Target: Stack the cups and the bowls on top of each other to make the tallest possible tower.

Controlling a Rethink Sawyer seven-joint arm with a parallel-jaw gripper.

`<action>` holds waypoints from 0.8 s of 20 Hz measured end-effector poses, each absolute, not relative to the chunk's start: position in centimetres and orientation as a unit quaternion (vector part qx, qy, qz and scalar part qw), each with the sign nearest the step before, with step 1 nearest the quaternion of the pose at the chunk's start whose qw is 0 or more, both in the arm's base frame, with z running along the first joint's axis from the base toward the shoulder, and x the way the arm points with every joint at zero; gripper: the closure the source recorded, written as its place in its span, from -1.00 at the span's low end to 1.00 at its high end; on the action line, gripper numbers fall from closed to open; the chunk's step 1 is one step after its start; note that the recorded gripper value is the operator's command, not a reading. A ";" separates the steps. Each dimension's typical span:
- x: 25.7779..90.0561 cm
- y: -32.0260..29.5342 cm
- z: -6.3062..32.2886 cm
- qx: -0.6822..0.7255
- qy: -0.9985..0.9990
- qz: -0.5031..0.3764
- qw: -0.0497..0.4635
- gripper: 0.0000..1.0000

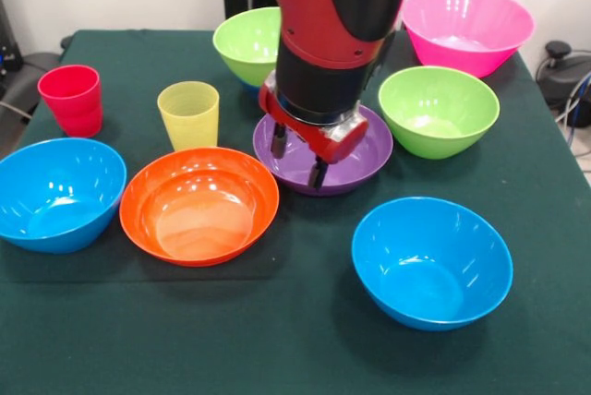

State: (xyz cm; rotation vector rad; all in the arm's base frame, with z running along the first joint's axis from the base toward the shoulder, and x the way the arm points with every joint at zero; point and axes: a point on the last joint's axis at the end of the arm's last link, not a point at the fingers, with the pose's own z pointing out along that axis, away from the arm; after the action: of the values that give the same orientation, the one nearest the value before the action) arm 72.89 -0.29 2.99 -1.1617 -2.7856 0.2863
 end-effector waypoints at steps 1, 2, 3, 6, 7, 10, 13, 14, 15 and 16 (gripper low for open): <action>72.9 0.0 3.0 -0.389 -0.915 0.095 0.054 -1.00; 73.0 0.4 3.1 -0.399 -0.911 0.094 0.053 -1.00; 73.0 0.9 3.1 -0.408 -0.907 0.094 0.051 -1.00; 73.1 1.8 3.3 -0.428 -0.898 0.093 0.048 -1.00; 73.1 2.0 3.3 -0.432 -0.896 0.093 0.047 -1.00; 73.2 3.1 3.4 -0.445 -0.890 0.091 0.046 -1.00; 73.2 3.5 3.2 -0.447 -0.889 0.089 0.047 -1.00; 73.1 3.5 3.1 -0.447 -0.889 0.089 0.048 -1.00; 73.1 3.5 3.0 -0.447 -0.888 0.090 0.049 -1.00; 73.0 3.4 2.8 -0.447 -0.888 0.091 0.050 -1.00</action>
State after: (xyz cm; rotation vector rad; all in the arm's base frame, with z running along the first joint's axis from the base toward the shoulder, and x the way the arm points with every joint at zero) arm 72.99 3.44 2.80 -1.3629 -2.7053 0.2771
